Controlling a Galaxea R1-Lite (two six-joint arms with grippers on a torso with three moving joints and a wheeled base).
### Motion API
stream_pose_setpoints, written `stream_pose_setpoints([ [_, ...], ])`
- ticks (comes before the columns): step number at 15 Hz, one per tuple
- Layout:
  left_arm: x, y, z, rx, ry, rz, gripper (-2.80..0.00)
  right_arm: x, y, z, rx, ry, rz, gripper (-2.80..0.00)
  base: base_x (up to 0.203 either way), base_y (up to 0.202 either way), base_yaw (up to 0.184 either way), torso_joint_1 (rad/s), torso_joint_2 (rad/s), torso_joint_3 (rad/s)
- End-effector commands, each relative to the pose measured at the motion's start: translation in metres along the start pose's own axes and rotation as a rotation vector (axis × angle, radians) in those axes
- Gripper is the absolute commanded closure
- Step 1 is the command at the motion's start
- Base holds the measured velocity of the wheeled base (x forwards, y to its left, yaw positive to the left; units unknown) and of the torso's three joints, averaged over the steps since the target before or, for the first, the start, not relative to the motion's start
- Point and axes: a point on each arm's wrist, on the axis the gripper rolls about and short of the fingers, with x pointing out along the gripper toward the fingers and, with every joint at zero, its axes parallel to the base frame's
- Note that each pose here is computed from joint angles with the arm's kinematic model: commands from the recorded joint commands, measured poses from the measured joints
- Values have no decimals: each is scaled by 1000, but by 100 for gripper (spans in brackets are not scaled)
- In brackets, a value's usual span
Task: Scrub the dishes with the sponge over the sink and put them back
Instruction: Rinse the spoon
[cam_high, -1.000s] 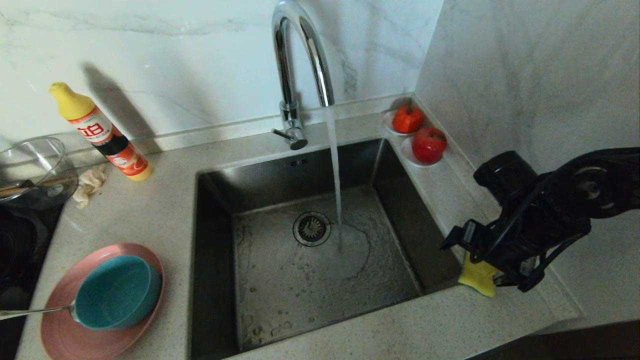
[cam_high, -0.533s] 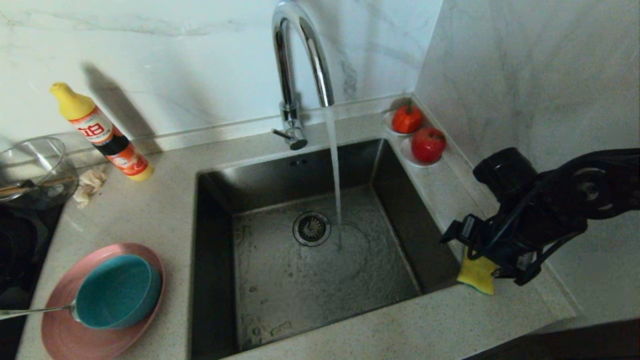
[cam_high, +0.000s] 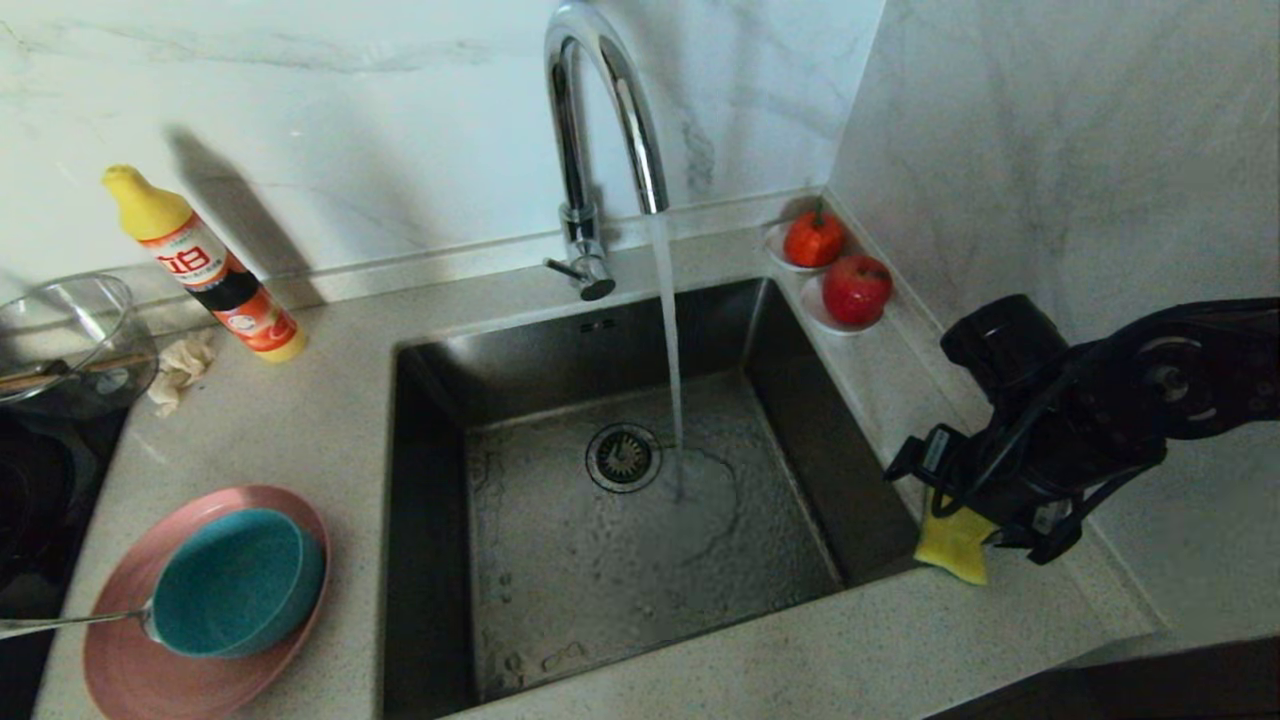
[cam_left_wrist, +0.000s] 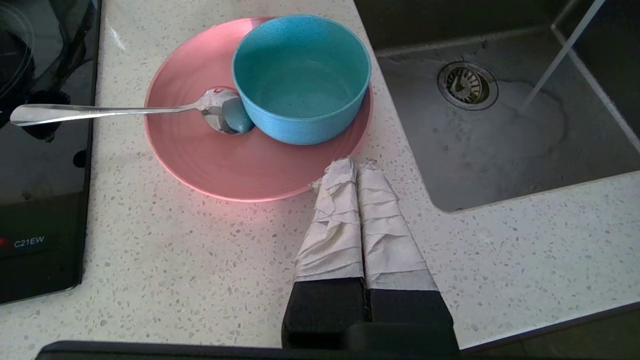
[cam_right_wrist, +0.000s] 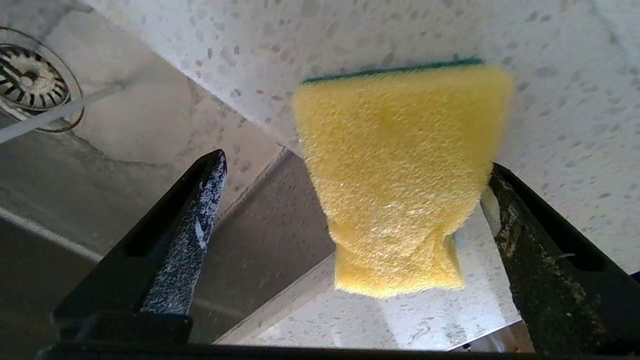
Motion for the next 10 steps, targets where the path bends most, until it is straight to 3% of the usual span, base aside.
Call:
stream_pose_setpoints([
  [1,0,0,0,0,0,0,0,4,0,-1,1,-2,-20,-280,0,0,0,0,0,0],
  [10,0,0,0,0,-1,-1,0,9,0,-8,-26,-60,-94,-280,0,0,0,0,0,0],
])
